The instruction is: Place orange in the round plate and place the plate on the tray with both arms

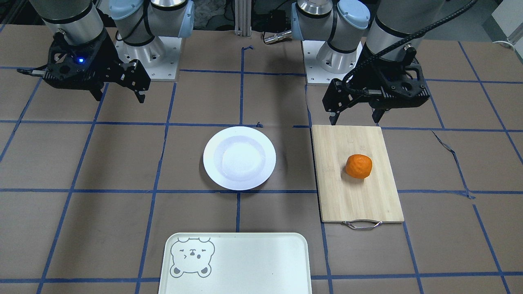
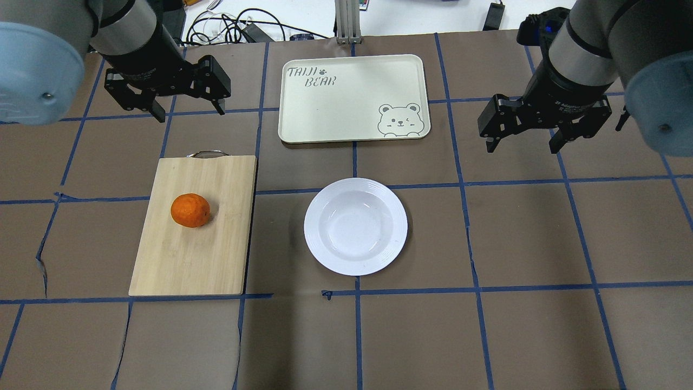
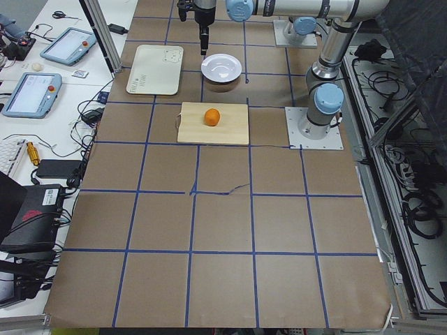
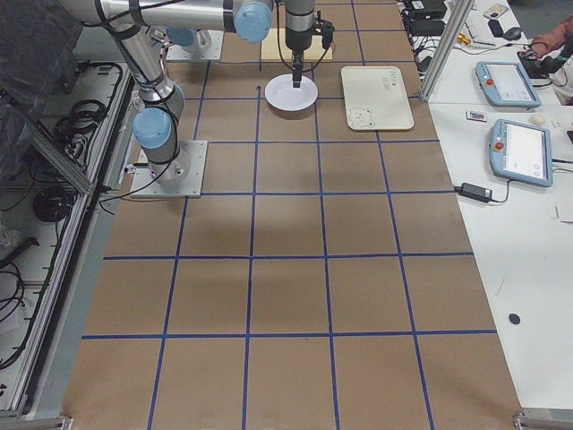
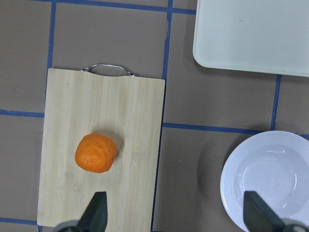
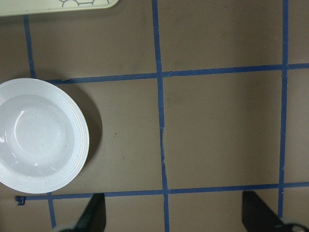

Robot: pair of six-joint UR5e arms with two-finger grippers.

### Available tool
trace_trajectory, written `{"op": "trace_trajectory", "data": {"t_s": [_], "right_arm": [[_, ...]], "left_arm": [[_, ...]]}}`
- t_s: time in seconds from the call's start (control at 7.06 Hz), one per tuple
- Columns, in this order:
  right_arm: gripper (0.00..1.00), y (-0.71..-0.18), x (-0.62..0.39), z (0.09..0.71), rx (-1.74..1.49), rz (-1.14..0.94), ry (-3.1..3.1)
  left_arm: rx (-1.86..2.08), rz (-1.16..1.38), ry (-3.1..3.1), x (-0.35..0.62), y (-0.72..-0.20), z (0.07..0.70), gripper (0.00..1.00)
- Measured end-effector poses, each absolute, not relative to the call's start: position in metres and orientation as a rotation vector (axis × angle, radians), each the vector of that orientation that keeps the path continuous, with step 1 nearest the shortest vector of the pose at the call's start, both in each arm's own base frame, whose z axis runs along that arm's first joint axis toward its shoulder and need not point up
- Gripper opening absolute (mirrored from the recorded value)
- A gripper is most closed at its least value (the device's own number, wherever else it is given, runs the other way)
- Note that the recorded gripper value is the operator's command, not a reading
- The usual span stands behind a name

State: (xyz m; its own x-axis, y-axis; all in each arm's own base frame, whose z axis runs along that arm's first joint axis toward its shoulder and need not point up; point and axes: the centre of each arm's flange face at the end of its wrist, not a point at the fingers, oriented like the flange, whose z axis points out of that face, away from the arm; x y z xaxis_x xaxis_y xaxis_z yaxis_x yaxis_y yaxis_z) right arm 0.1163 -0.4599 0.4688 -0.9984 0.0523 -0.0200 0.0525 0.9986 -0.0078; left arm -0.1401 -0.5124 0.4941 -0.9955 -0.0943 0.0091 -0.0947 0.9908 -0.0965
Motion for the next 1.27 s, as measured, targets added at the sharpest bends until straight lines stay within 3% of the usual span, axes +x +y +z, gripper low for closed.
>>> {"op": "trace_trajectory", "data": {"t_s": [0.85,1.27], "right_arm": [[1.0,-0.458,0.116,0.467,0.082,0.001,3.128],[1.0,-0.458,0.113,0.466,0.082,0.006,3.153]], "left_arm": [[0.174,0.126,-3.14,-0.13,-0.514,0.49,1.0],[0.251,-0.077,-3.147,-0.082,-0.531,0.425,1.0]]}}
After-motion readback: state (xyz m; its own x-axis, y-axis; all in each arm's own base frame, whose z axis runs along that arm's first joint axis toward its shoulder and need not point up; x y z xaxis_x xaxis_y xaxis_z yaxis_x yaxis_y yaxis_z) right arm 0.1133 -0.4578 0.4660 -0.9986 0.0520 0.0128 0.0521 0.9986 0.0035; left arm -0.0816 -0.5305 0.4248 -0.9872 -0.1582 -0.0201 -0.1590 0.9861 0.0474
